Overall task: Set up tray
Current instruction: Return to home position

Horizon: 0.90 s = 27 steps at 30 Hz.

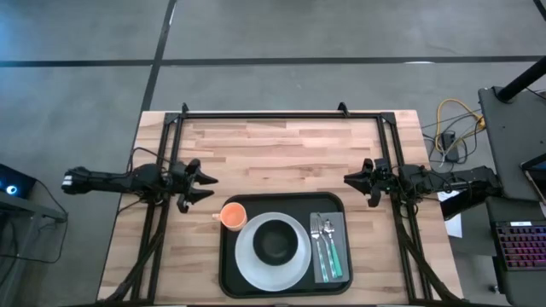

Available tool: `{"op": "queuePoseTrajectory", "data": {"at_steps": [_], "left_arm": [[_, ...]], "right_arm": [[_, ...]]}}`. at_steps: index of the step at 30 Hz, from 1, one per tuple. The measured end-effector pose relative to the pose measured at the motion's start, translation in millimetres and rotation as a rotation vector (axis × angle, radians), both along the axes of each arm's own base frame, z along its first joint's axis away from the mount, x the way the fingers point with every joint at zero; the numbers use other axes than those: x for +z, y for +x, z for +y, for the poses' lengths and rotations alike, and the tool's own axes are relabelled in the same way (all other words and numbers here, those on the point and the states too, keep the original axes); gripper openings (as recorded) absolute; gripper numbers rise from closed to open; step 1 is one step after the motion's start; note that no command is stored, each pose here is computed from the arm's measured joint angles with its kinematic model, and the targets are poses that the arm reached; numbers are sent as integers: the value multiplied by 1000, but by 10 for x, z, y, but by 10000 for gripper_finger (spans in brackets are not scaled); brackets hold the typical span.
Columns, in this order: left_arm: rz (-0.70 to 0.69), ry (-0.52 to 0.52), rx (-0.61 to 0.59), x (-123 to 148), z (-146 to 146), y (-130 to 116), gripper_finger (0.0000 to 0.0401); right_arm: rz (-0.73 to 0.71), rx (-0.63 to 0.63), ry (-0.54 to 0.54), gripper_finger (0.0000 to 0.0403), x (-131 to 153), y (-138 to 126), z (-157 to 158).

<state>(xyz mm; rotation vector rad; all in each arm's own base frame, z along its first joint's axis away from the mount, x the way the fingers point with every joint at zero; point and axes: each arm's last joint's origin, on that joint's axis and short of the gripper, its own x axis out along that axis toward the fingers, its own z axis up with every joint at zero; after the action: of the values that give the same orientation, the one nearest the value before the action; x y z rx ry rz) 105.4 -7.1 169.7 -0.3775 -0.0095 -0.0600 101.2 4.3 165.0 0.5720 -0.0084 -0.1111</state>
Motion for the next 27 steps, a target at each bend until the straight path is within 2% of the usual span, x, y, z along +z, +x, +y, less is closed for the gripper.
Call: {"op": "queuePoseTrajectory", "data": {"at_steps": [27], "left_arm": [[183, 13, 1, -167, -7, 106, 199]], "right_arm": [[0, 0, 0, 68, 0, 0, 0]]}}
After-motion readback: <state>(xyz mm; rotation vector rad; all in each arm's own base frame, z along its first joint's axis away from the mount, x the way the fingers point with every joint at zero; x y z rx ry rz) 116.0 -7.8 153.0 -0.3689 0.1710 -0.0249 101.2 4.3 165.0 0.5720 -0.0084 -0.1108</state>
